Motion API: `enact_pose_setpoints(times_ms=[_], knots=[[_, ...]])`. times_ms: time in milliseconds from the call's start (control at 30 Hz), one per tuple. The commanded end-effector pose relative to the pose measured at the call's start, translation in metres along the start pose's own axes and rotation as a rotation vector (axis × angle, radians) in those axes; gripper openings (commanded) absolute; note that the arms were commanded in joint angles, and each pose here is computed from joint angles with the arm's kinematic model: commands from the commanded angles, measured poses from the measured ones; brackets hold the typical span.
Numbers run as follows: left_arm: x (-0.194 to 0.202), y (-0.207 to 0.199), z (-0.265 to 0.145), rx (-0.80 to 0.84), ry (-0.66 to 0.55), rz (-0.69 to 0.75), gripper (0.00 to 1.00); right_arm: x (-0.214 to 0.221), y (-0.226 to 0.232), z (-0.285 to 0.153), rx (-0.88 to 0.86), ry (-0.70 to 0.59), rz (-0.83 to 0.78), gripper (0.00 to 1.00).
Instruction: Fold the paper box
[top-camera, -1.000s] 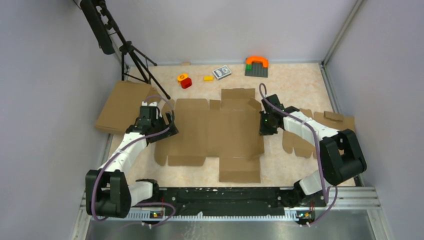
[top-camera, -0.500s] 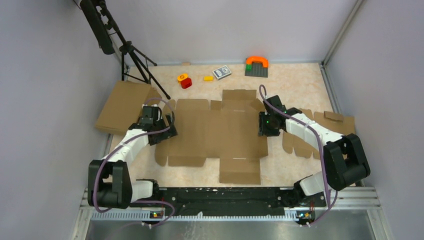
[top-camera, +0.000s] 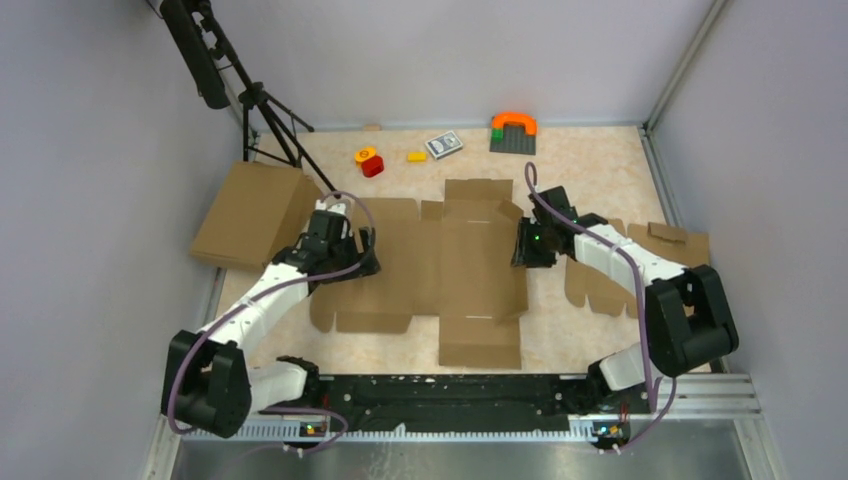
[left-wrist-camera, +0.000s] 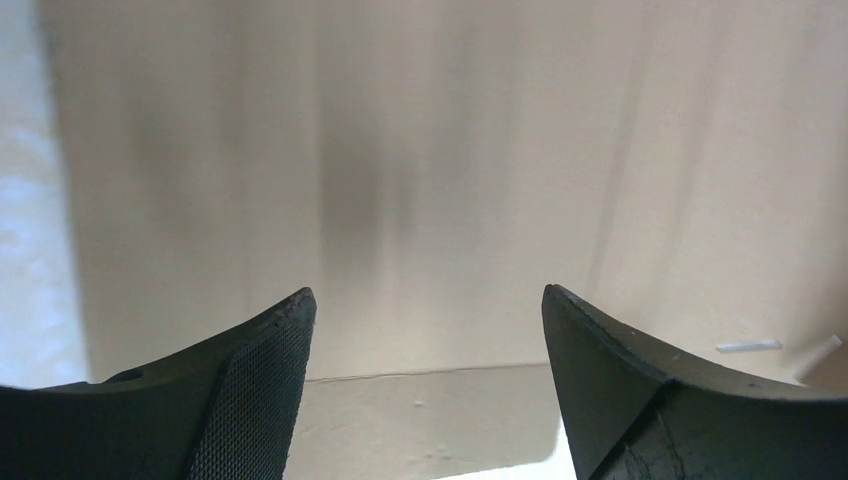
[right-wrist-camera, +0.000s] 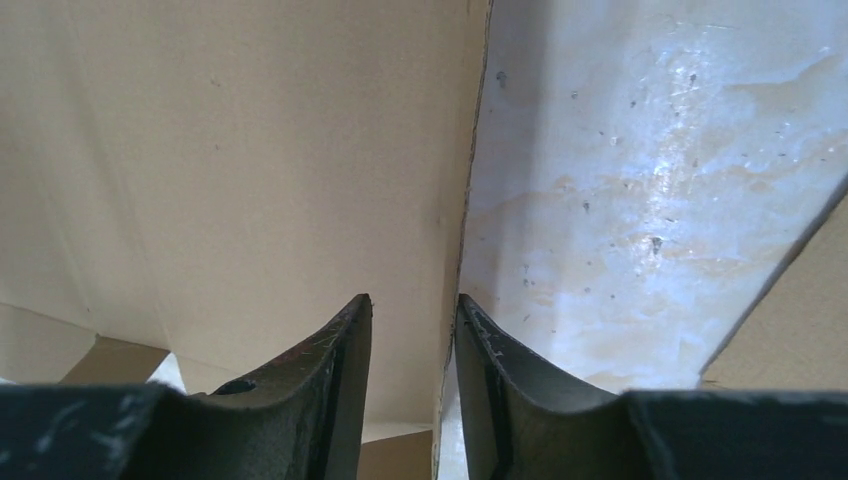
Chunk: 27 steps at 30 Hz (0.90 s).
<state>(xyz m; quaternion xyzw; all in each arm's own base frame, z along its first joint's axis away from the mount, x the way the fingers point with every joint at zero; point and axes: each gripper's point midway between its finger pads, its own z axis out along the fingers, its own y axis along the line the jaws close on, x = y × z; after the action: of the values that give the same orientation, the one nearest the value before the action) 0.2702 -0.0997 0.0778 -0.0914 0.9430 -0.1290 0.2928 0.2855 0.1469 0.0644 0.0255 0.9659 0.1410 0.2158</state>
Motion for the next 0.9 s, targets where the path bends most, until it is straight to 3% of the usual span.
enact_pose_setpoints(times_ms=[0,133,333,633,867], knots=[[-0.036,-0.067,-0.013,0.212,-0.091,0.105,0.83,-0.023,0.018,-0.002,-0.067,-0.052,-0.001,0.32],[-0.056,-0.113,-0.005,0.375,-0.055,0.198,0.8,-0.019,0.015,0.003,-0.06,-0.038,-0.008,0.24],[-0.111,-0.168,0.022,0.476,-0.073,0.306,0.78,-0.016,0.012,0.007,-0.052,-0.017,-0.035,0.21],[-0.168,-0.228,0.079,0.622,-0.085,0.47,0.79,-0.019,0.016,0.004,-0.033,-0.01,-0.091,0.22],[-0.183,-0.244,0.125,0.632,-0.031,0.455,0.81,-0.021,0.022,0.005,0.027,-0.01,-0.168,0.26]])
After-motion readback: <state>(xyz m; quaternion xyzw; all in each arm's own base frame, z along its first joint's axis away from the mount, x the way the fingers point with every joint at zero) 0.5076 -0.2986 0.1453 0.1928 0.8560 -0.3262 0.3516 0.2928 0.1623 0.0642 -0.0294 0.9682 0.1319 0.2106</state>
